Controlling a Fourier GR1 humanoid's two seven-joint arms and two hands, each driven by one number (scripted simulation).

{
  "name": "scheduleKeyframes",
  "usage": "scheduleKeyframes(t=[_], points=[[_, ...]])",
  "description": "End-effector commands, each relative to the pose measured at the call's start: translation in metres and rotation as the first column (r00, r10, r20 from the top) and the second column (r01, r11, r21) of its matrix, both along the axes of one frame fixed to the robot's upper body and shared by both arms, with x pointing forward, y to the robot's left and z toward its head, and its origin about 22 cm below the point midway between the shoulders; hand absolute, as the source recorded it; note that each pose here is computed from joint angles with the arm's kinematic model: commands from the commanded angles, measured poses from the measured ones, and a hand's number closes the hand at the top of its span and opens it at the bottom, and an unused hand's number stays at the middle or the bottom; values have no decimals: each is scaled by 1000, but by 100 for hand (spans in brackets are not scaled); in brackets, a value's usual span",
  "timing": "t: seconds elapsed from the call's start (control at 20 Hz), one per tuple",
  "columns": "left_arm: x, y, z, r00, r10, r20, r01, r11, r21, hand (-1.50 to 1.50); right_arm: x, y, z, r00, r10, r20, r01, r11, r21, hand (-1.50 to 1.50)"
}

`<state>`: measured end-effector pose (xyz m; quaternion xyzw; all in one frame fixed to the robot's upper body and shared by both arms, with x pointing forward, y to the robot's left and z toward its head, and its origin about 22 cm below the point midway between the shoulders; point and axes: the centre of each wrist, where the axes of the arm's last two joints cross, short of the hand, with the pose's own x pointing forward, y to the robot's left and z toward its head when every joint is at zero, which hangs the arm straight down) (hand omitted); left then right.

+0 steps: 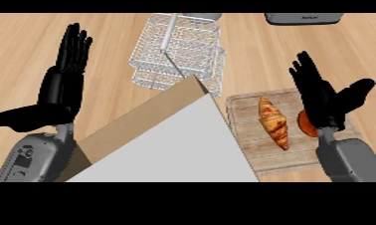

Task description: Pick the croissant from the cutting board and place it in the tiered basket

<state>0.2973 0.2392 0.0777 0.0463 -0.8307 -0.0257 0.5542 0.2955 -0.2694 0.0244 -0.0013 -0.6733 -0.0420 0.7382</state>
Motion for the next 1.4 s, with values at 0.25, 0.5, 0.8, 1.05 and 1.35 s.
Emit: scheduleKeyframes(t=[0.25,0.5,0.8,1.05,1.35], points=[[-47,44,-94,842,198,-502,-163,980,114,0,13,-31,113,842,209,497,156,788,-596,150],[-69,45,-114,770,213,-602,-192,976,99,0,-6,-67,77,697,-380,608,657,678,-329,-150],[-77,26,-119,775,199,-599,-179,979,93,0,-59,-29,55,772,-227,593,543,720,-431,-150],[-88,56,-116,761,219,-611,-187,975,117,0,-92,-41,36,945,-152,288,317,635,-705,-150],[-81,52,-108,772,206,-601,-172,978,115,0,-110,-47,38,989,-117,85,126,399,-908,-150]])
